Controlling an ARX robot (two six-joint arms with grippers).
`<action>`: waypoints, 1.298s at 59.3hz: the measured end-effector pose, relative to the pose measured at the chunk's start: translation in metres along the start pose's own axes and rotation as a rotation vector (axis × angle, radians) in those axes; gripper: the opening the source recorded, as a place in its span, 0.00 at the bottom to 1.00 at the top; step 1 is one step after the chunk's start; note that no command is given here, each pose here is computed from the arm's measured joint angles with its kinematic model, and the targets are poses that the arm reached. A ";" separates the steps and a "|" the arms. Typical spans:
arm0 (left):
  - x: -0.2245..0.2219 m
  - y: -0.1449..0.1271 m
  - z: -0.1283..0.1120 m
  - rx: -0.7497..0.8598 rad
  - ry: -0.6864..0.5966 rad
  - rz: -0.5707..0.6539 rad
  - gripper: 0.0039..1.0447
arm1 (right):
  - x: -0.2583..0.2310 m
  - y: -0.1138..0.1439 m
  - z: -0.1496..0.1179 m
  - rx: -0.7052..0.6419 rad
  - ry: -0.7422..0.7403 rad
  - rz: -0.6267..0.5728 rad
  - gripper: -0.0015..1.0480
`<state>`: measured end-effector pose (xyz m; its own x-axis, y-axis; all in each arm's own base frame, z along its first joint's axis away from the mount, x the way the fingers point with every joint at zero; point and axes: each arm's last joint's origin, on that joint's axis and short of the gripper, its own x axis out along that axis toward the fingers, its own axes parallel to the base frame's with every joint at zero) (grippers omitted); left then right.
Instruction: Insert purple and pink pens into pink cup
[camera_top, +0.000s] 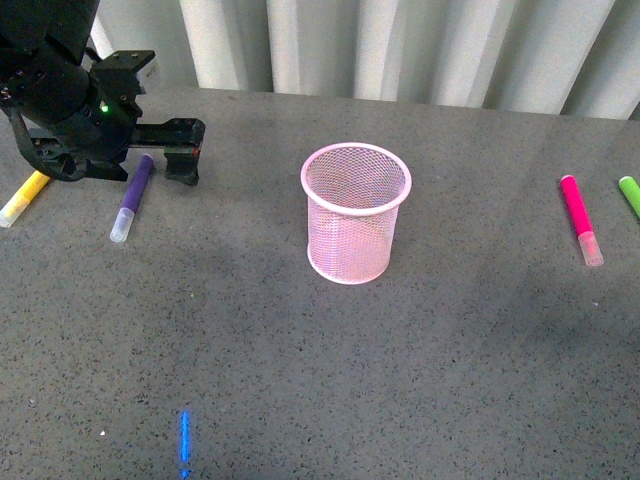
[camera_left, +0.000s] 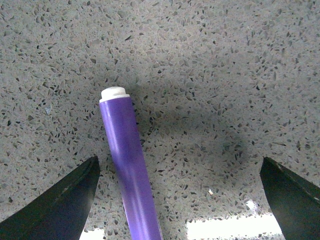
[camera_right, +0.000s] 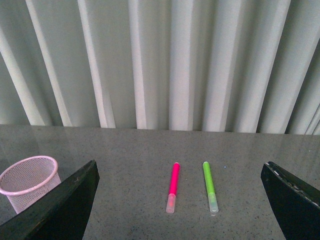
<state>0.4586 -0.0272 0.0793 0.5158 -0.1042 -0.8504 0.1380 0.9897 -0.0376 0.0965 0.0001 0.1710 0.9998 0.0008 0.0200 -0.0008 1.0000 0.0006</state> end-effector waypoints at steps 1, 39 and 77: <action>0.001 0.000 0.000 0.001 0.001 0.004 0.94 | 0.000 0.000 0.000 0.000 0.000 0.000 0.93; 0.005 -0.006 0.005 0.046 0.100 0.060 0.46 | 0.000 0.000 0.000 0.000 0.000 0.000 0.93; -0.051 -0.029 0.002 -0.200 -0.205 -0.154 0.12 | 0.000 0.000 0.000 0.000 0.000 0.000 0.93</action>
<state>0.4295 -0.0503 0.1249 0.6637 -0.2520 -0.7042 0.0693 0.9582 -0.2776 0.0965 0.0001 0.1710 0.9998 0.0004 0.0200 -0.0004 1.0000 0.0010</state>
